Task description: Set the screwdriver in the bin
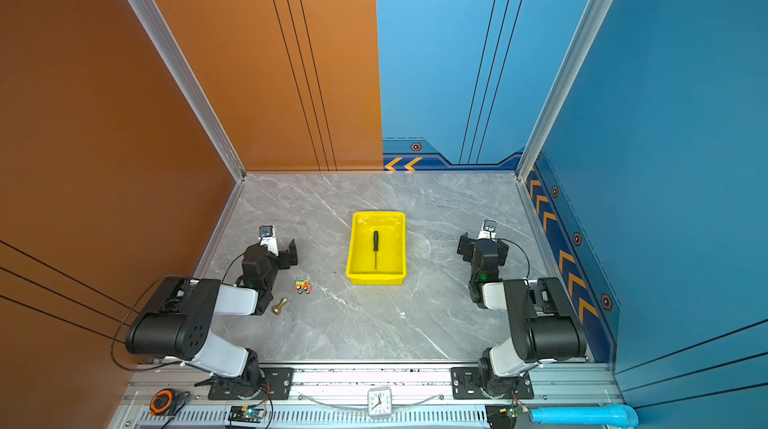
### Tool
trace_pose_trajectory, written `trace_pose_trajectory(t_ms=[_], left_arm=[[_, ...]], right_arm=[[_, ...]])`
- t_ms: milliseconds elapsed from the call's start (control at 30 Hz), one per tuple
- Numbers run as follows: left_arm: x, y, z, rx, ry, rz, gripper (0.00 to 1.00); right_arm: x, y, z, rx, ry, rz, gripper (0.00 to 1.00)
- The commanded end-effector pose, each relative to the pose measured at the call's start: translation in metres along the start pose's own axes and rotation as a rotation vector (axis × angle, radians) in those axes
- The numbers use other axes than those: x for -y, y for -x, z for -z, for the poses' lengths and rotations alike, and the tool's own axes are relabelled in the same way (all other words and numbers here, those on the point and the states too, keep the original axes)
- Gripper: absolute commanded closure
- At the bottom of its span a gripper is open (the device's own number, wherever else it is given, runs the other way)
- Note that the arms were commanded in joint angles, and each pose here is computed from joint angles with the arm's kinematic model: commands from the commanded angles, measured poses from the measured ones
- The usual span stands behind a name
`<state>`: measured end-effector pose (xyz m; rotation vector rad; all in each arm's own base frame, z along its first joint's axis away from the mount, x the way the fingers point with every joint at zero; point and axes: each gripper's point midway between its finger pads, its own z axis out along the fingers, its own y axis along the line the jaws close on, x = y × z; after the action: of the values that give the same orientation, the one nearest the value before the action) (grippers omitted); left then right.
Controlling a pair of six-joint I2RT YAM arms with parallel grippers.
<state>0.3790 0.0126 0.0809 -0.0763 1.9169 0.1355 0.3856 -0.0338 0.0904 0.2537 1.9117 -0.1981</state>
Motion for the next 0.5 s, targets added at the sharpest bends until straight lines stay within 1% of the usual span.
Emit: trace_pose_trajectory(t_ms=[0,133,233,467], left_arm=[[-0.0104,0.0154,-0.0036,0.051,0.055,0.015,0.02],[-0.0136,0.0157,-0.0061,0.041,0.080,0.017,0.02],[-0.0114,0.0151,-0.0101,0.018,0.075,0.006,0.02],[-0.0067,0.0155,-0.0102,0.017,0.063,-0.010,0.02]], right_arm=[[0.0004,0.0068,0.0004,0.037,-0.014,0.005,0.00],[0.0001,0.0067,-0.0002,0.035,-0.014,0.005,0.00],[0.0003,0.0069,-0.0003,0.035,-0.015,0.005,0.00],[-0.0002,0.0063,-0.0004,0.036,-0.015,0.007,0.00]])
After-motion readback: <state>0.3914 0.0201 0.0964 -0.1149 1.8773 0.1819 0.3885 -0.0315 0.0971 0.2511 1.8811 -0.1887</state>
